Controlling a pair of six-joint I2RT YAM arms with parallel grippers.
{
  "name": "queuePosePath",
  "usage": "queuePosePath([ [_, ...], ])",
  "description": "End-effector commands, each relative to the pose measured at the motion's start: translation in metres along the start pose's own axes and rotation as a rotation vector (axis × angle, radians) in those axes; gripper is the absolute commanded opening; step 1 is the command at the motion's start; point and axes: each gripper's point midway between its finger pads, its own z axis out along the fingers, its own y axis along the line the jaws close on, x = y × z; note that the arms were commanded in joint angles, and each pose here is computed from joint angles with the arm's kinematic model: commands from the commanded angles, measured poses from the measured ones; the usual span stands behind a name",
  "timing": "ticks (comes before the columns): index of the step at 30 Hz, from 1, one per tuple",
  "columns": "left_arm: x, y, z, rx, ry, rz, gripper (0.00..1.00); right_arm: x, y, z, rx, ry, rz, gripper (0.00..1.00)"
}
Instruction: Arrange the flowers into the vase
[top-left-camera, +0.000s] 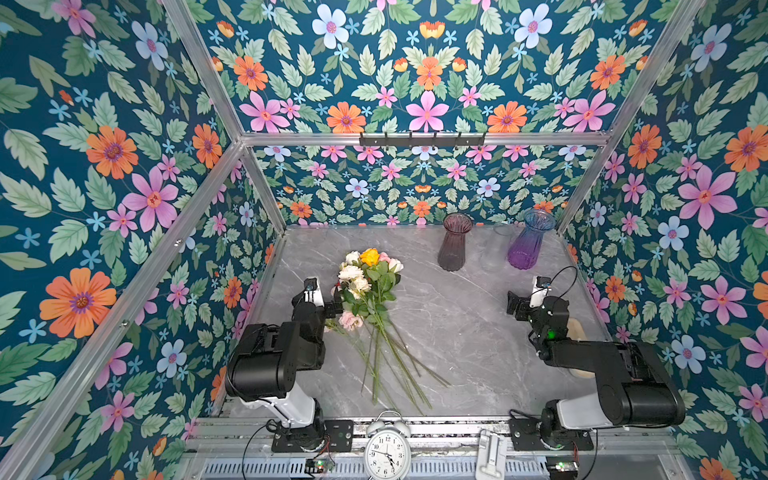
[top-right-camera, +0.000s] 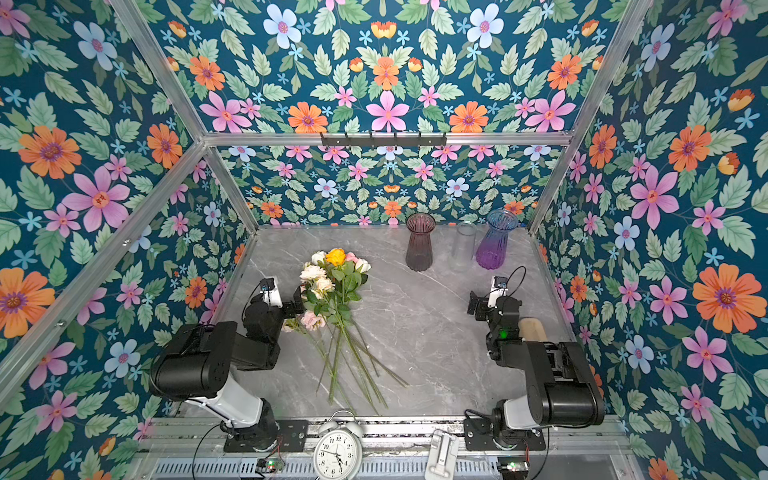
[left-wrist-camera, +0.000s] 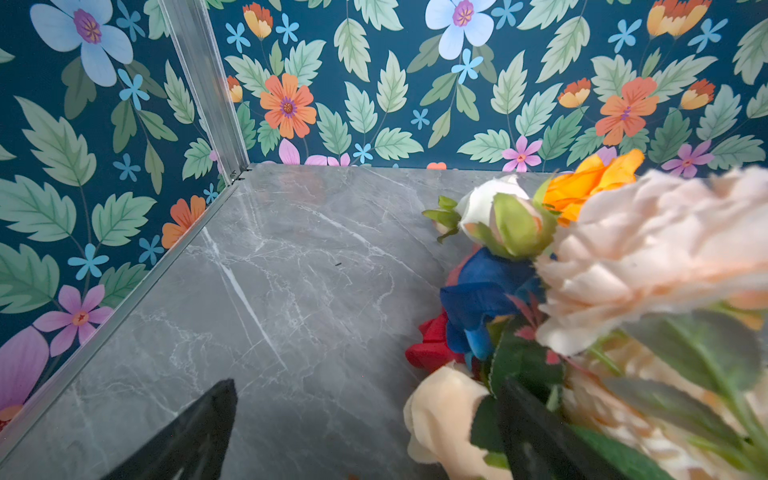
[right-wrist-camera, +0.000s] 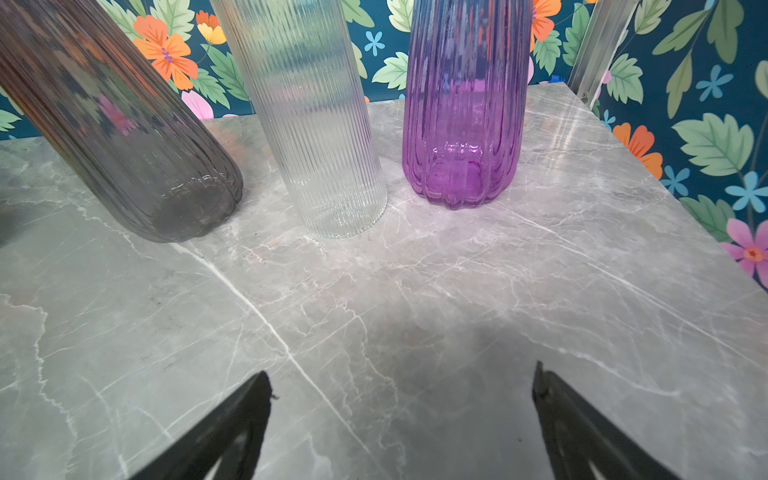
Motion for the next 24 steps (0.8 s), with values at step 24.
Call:
queuePosePath([
  [24, -0.031, 0.012, -0.029, -0.095, -0.102, -0.016, 1.00, -0.039, -0.032, -0.020, 0.317, -0.058, 0.028, 0.99],
])
